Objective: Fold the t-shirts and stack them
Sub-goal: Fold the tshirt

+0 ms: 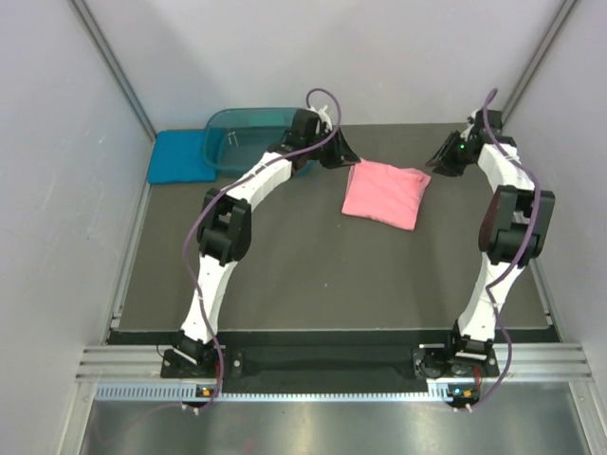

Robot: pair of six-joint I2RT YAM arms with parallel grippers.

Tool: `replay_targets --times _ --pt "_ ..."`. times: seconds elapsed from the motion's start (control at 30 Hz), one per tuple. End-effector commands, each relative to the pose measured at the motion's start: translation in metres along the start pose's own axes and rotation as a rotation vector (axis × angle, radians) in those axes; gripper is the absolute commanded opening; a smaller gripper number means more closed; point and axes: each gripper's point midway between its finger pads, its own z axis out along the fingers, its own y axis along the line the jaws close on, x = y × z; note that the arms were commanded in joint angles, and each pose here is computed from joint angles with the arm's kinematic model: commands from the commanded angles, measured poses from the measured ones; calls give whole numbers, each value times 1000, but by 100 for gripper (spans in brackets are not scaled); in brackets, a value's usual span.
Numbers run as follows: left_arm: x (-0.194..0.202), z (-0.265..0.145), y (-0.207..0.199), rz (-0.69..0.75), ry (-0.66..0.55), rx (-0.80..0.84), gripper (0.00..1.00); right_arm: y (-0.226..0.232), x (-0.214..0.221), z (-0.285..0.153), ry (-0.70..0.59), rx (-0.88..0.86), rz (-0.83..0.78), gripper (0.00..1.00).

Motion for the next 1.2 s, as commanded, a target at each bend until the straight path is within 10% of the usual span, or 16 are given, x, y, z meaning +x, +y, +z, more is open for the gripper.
replay_targets --times 0.0,0.1,0.6,1.17 --pt "40 16 -33 25 93 126 28 26 32 -8 42 -72 -58 23" --pt "63 32 -26 7 134 117 23 26 45 5 73 -93 -23 6" --pt "127 46 61 -30 269 -70 10 -15 2 74 0 -35 30 2" --pt "65 29 8 45 109 65 29 25 2 -18 -31 -63 -122 30"
